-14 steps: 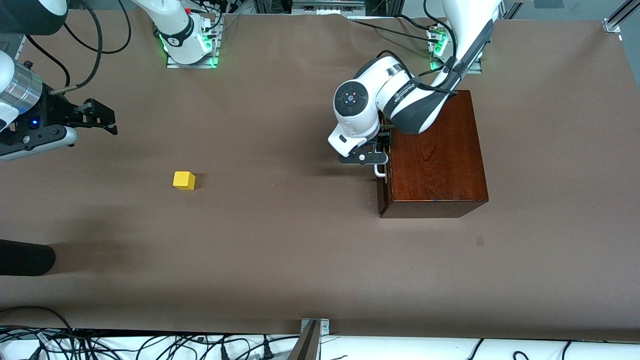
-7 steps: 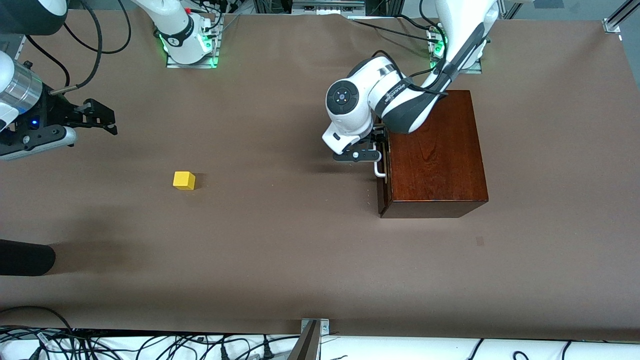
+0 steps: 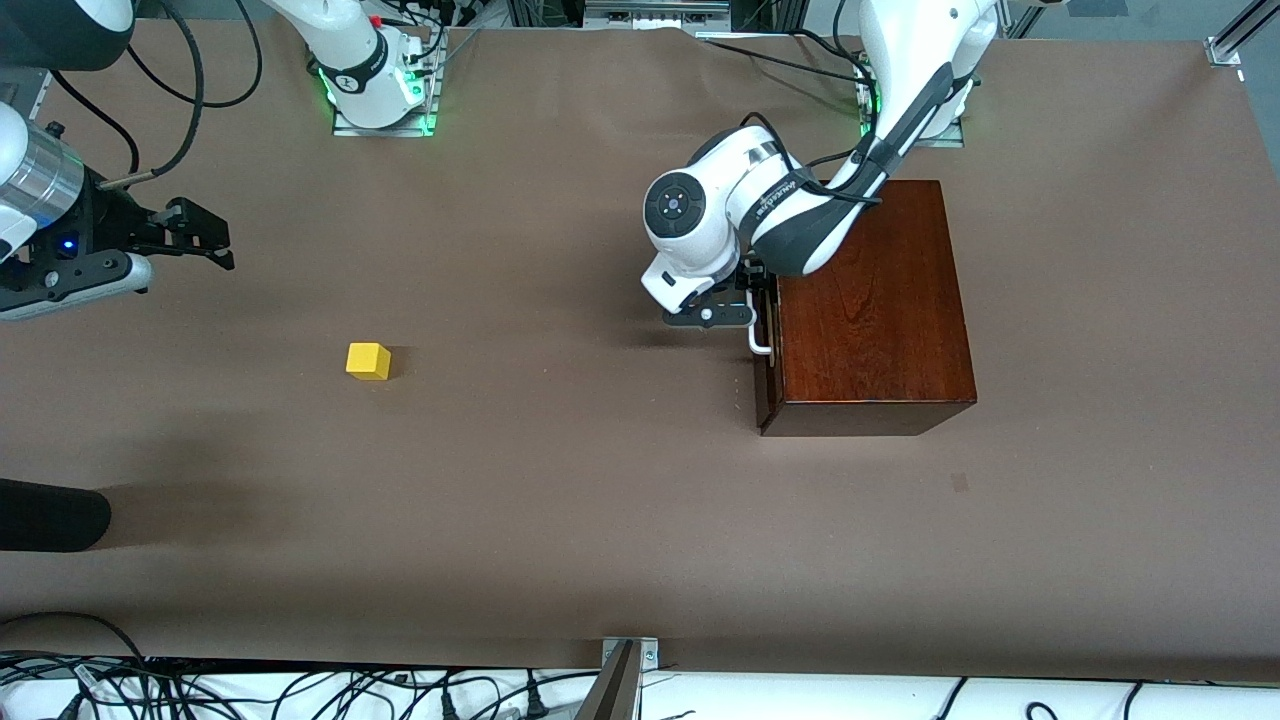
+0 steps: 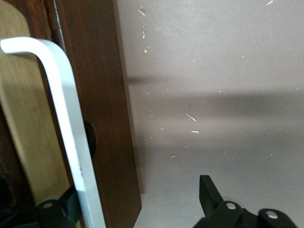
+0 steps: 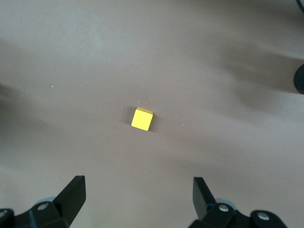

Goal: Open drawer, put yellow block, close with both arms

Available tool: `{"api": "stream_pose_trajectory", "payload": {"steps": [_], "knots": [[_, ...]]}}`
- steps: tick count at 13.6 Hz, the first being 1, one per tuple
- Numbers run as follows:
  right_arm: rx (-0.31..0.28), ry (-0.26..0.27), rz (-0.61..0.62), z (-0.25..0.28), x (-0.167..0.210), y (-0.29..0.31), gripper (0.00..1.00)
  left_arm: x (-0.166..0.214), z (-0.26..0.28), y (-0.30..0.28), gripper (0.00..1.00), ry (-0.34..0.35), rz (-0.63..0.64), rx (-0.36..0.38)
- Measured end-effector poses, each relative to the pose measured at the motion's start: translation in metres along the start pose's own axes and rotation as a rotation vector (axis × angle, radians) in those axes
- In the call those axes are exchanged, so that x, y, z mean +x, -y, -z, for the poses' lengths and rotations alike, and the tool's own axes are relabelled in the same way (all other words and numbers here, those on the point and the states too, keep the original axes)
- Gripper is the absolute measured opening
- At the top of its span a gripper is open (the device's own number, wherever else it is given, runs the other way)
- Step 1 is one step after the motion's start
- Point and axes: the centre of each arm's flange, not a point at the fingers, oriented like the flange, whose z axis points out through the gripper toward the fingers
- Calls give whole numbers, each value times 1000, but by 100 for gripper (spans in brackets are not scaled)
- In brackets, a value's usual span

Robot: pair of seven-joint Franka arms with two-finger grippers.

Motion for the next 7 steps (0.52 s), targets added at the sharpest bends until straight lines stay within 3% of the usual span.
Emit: {"api": "stream_pose_trajectory", "payload": {"steps": [7], "knots": [[0,0,-1,0,0,-1,100,-7,12,-37,100,-80,-23,-83]]}}
